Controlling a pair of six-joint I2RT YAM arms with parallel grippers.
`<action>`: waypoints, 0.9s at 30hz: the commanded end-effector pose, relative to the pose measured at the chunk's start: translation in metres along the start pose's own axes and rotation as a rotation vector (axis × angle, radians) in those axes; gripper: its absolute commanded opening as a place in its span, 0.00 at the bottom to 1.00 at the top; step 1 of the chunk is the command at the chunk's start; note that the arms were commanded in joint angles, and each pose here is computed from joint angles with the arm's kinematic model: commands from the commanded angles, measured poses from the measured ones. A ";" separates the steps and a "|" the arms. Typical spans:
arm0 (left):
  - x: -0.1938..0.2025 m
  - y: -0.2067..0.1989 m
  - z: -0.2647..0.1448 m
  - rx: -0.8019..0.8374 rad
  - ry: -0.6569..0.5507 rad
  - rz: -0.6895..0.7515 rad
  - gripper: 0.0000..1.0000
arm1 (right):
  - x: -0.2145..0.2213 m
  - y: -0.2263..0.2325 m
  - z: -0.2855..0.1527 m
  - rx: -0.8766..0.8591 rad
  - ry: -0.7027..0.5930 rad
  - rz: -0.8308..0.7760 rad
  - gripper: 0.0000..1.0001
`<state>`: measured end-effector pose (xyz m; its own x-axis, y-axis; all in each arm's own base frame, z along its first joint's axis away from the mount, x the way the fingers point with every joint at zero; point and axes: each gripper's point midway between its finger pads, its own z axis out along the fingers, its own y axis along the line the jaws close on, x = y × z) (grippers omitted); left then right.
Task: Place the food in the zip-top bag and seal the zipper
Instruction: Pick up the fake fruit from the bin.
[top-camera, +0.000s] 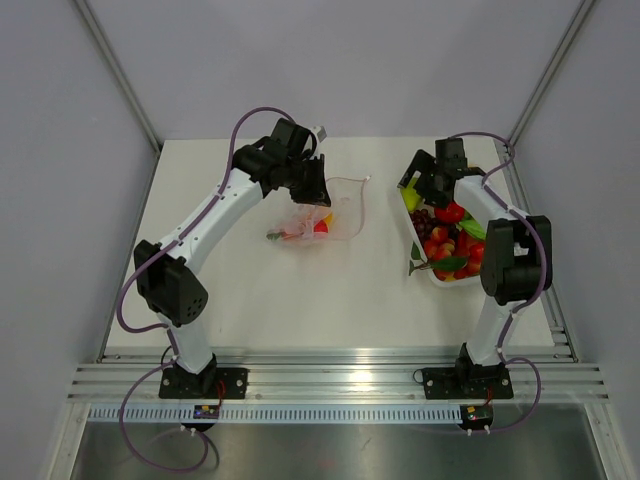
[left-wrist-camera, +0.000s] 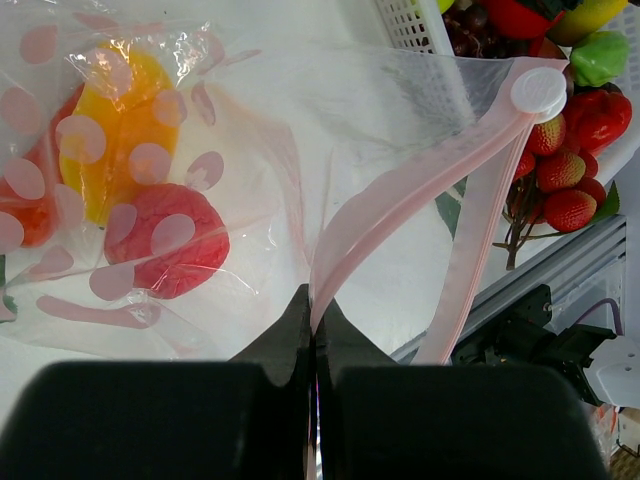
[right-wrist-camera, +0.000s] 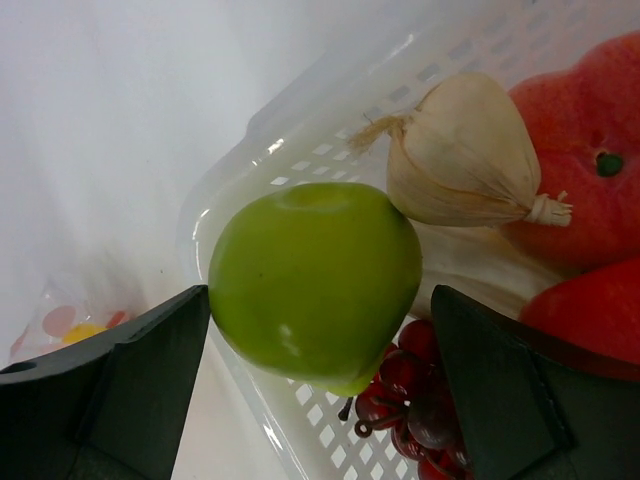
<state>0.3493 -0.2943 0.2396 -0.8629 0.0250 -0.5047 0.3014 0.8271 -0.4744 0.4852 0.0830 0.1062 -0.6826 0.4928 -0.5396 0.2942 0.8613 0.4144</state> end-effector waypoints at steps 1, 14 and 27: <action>-0.012 -0.009 -0.022 0.026 -0.069 0.036 0.00 | -0.025 0.019 0.001 -0.069 -0.063 0.025 0.98; -0.012 -0.012 -0.018 0.034 -0.065 0.038 0.00 | -0.022 0.017 -0.041 -0.091 -0.120 0.013 0.62; -0.016 -0.014 -0.016 0.035 -0.054 0.067 0.00 | -0.026 0.031 -0.161 -0.199 -0.257 -0.042 0.58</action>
<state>0.3486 -0.2946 0.2399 -0.8602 0.0331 -0.5089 0.3103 0.8259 -0.4707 0.4208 0.0789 0.1782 -0.6114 0.5000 -0.6134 0.2260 0.8532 0.4702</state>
